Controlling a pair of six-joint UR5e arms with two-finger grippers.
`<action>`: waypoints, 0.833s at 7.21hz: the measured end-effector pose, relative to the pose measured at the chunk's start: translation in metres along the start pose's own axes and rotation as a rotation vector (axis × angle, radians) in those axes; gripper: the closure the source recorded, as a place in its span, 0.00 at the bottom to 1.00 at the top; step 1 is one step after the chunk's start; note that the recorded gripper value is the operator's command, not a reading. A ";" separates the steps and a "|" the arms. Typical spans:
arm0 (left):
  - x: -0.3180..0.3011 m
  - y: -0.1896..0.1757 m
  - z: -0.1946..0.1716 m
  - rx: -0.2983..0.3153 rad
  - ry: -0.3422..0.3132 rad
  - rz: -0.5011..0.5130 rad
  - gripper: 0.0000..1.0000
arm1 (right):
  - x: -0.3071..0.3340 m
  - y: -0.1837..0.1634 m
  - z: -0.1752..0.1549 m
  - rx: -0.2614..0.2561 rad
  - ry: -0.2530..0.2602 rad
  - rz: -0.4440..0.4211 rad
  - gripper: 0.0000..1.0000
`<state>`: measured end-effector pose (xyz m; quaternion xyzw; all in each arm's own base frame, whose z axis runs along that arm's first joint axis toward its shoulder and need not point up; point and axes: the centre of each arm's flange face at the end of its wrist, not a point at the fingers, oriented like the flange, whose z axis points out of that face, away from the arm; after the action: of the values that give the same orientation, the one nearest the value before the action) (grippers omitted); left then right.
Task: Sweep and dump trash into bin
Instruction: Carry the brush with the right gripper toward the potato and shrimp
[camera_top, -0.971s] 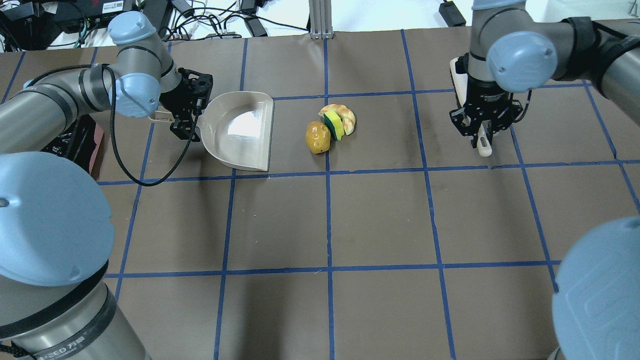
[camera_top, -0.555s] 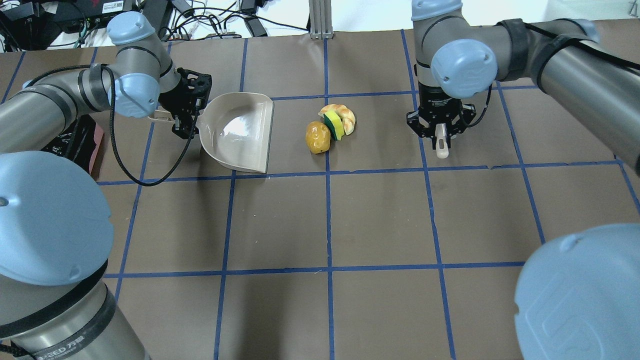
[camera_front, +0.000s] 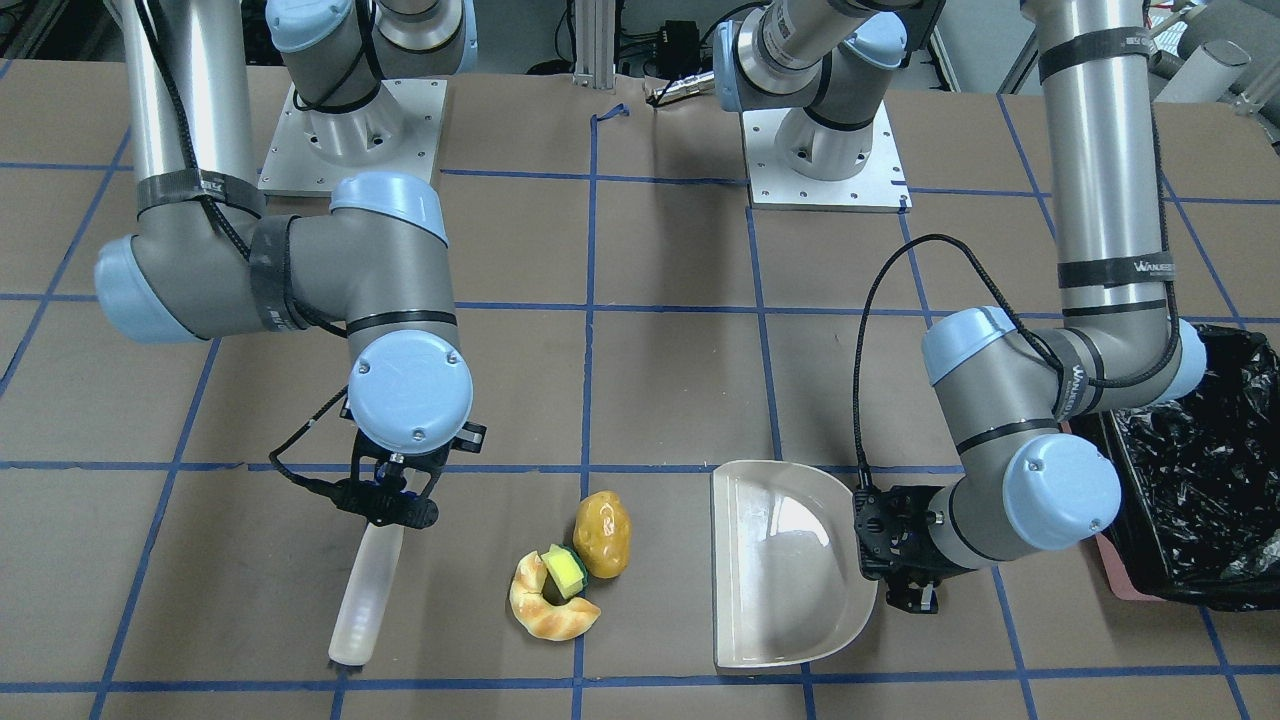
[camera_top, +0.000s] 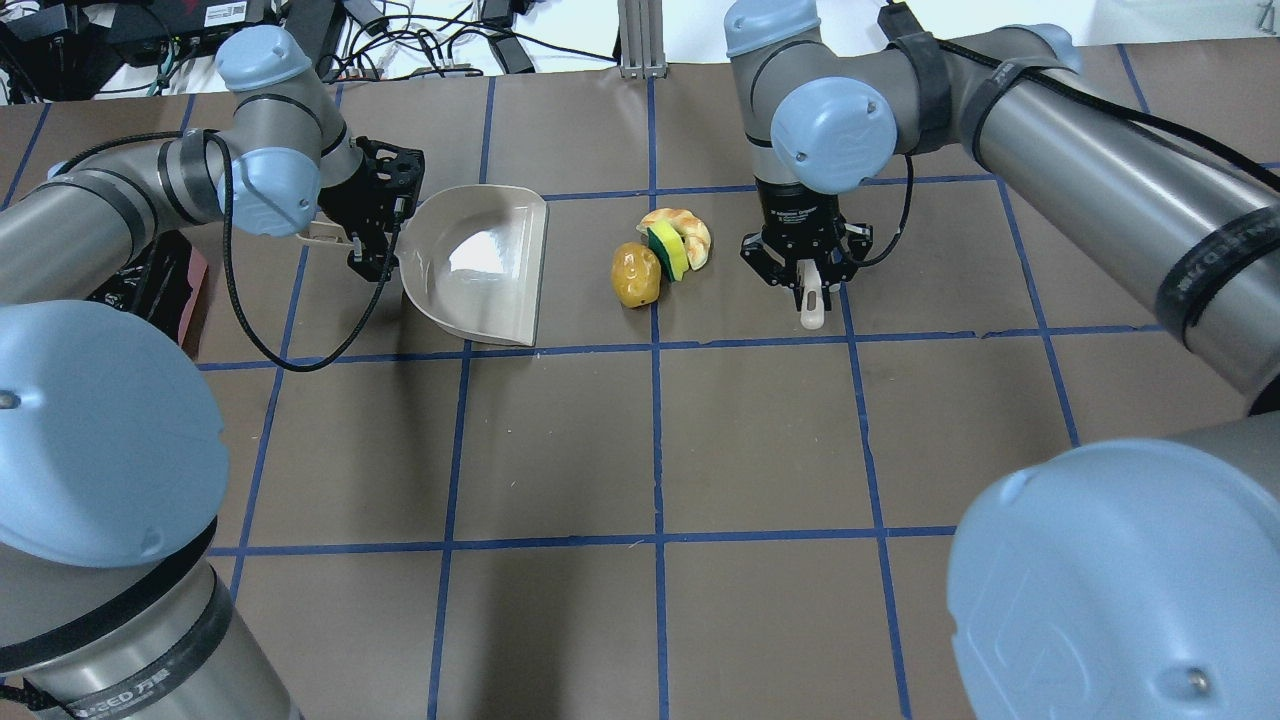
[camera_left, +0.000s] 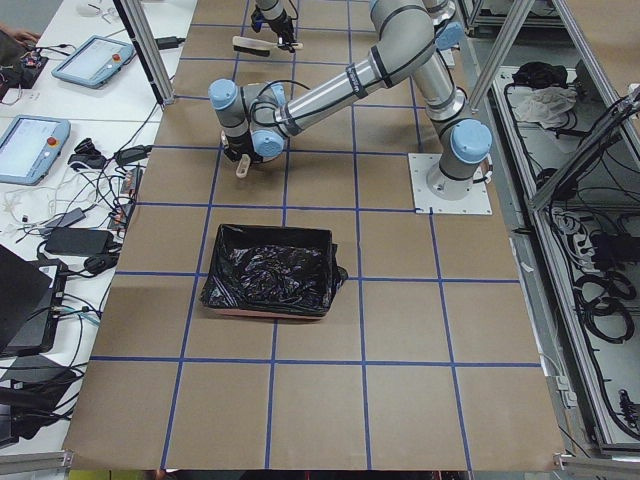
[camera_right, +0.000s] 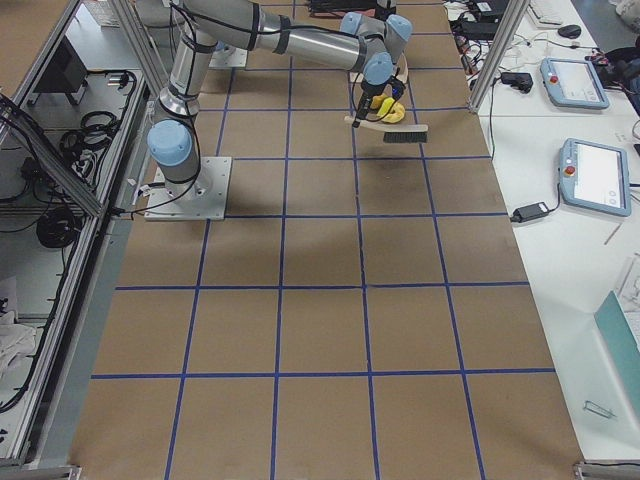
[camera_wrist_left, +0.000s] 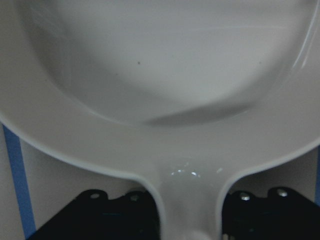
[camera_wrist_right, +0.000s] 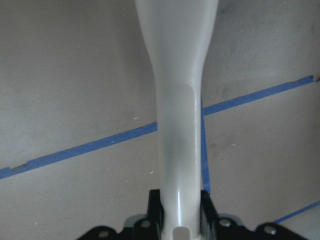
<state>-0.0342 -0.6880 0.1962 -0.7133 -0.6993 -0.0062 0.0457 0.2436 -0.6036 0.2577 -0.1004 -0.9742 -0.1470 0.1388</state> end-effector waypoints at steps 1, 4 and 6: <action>0.000 0.000 0.001 0.001 0.002 -0.010 1.00 | -0.021 0.006 0.003 -0.006 0.006 -0.017 0.99; 0.000 0.000 0.001 0.002 0.006 -0.028 1.00 | -0.063 0.024 0.013 -0.010 0.027 -0.023 0.99; 0.001 0.000 0.002 0.005 0.013 -0.034 1.00 | -0.081 0.030 0.018 -0.018 0.020 -0.028 0.99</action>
<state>-0.0342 -0.6867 0.1942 -0.7013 -0.7109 -0.0101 0.0519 0.3230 -0.5822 0.2249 -0.0863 -0.9727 -0.1586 0.1457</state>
